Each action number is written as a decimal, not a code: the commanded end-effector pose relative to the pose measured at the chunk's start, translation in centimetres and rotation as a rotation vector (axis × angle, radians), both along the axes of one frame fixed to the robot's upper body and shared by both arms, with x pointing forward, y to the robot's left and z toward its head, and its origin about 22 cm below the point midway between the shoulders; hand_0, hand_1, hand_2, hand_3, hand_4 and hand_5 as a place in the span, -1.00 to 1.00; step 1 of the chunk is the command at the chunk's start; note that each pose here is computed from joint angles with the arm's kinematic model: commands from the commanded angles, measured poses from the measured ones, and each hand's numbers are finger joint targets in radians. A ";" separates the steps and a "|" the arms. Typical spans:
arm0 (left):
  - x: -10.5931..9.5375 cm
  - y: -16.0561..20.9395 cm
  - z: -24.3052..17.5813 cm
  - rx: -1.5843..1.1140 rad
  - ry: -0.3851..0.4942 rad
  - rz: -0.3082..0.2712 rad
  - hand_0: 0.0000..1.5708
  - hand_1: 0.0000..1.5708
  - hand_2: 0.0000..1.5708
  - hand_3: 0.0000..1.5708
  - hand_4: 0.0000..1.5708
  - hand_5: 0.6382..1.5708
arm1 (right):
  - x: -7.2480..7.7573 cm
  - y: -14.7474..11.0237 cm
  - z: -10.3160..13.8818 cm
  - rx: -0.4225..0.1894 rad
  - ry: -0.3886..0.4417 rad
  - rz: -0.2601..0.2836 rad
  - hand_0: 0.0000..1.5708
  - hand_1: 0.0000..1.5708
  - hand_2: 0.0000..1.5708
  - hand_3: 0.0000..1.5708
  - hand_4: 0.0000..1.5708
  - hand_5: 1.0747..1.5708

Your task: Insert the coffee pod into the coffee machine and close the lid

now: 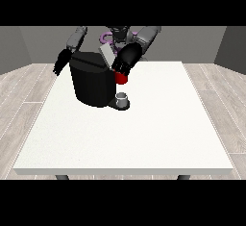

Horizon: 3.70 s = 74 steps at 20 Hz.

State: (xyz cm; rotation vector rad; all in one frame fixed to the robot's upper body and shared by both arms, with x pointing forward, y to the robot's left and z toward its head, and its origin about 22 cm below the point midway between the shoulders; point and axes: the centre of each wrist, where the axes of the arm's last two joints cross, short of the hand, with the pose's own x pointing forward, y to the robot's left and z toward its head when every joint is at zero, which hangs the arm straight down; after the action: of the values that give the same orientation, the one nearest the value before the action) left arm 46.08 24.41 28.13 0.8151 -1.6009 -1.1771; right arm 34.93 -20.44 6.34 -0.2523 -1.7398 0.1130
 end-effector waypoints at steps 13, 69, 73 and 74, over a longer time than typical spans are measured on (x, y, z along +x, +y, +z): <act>-0.1 0.1 1.5 -0.031 -0.122 -0.025 0.59 0.59 0.54 0.21 -1.00 1.00 | 0.6 -0.6 1.3 -0.004 -0.021 0.003 -1.00 -1.00 -1.00 -1.00 -1.00 1.00; -10.5 -1.3 -33.9 -1.004 0.537 0.058 -1.00 -1.00 -1.00 -1.00 -0.44 1.00 | -7.0 -5.0 -9.2 0.096 0.299 -0.027 -1.00 -1.00 -1.00 -1.00 -1.00 1.00; -12.6 -0.9 -35.7 -1.016 0.528 0.102 -1.00 -1.00 -1.00 -1.00 -0.47 1.00 | -5.2 -5.4 -5.6 0.049 0.215 0.050 -1.00 -1.00 -1.00 -1.00 -0.75 1.00; -11.1 -0.3 -34.0 -1.026 0.536 0.093 -1.00 -1.00 -1.00 -1.00 -0.49 1.00 | -5.2 -3.6 -5.7 0.001 0.197 0.099 -1.00 -1.00 -1.00 -1.00 -0.80 1.00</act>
State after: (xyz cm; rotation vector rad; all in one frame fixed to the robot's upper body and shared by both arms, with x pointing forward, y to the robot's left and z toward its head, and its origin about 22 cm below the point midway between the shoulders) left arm 35.16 23.49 -6.02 -0.1008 -1.4275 -0.3611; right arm 28.96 -25.37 -1.19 -0.1840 -1.4858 0.0952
